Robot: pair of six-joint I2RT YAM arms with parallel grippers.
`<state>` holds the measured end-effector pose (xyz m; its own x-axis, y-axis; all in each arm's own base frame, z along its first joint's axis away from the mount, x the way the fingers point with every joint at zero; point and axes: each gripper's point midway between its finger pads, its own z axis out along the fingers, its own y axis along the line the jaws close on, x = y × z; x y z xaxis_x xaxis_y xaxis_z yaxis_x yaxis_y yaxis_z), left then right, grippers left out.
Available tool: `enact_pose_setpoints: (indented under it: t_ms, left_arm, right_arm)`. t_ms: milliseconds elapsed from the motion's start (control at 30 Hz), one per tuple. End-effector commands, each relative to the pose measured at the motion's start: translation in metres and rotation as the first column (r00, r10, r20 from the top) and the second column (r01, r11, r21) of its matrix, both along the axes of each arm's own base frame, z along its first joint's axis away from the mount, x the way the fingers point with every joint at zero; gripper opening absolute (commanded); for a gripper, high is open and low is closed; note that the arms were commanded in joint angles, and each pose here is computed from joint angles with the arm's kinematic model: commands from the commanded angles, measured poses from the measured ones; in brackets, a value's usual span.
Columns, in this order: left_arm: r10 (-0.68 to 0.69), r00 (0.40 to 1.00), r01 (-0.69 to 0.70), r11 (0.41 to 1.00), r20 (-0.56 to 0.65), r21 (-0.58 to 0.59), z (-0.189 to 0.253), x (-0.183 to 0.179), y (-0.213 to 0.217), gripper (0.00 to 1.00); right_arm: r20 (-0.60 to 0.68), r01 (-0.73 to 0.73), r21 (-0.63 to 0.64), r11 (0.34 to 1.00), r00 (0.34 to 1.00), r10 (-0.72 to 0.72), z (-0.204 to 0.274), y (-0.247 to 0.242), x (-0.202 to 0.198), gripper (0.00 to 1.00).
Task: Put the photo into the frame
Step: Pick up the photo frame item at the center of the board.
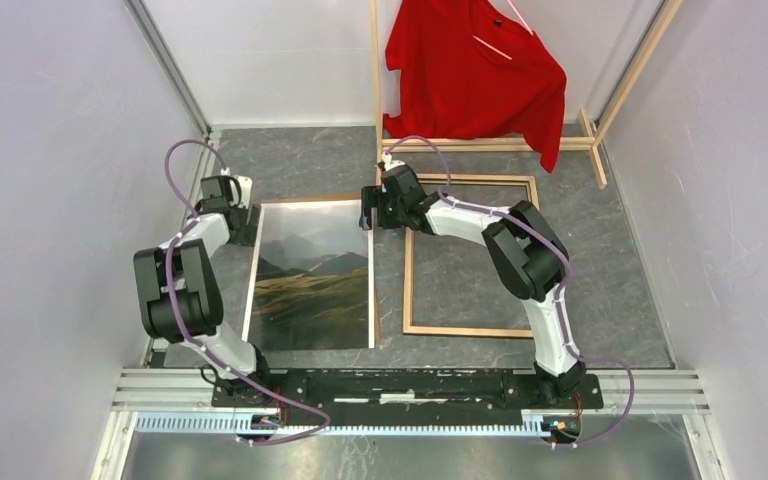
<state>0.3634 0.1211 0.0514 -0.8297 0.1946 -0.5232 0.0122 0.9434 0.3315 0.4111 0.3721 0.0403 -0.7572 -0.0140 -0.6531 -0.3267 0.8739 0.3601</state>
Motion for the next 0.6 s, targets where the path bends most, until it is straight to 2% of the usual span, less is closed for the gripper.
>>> enact_pose_setpoints:
  t_ms: [0, 367, 567]
  left_arm:
    - [0.046, 0.999, -0.046, 0.999, 0.008, -0.012, -0.010, 0.010, 0.000, 0.83]
    - [0.018, 0.999, -0.018, 1.000, -0.040, -0.004, -0.031, 0.013, -0.020, 0.83]
    - [0.003, 0.997, 0.000, 0.999, -0.073, 0.043, -0.042, 0.005, -0.025, 0.82]
  right_arm:
    - [0.037, 0.022, 0.027, 0.999, 0.999, -0.023, 0.009, 0.005, 0.017, 0.87]
    - [-0.011, -0.005, 0.087, 0.996, 1.000, 0.006, -0.005, 0.018, 0.015, 0.87]
    - [0.010, -0.029, 0.143, 0.989, 1.000, 0.028, 0.009, 0.031, 0.016, 0.85]
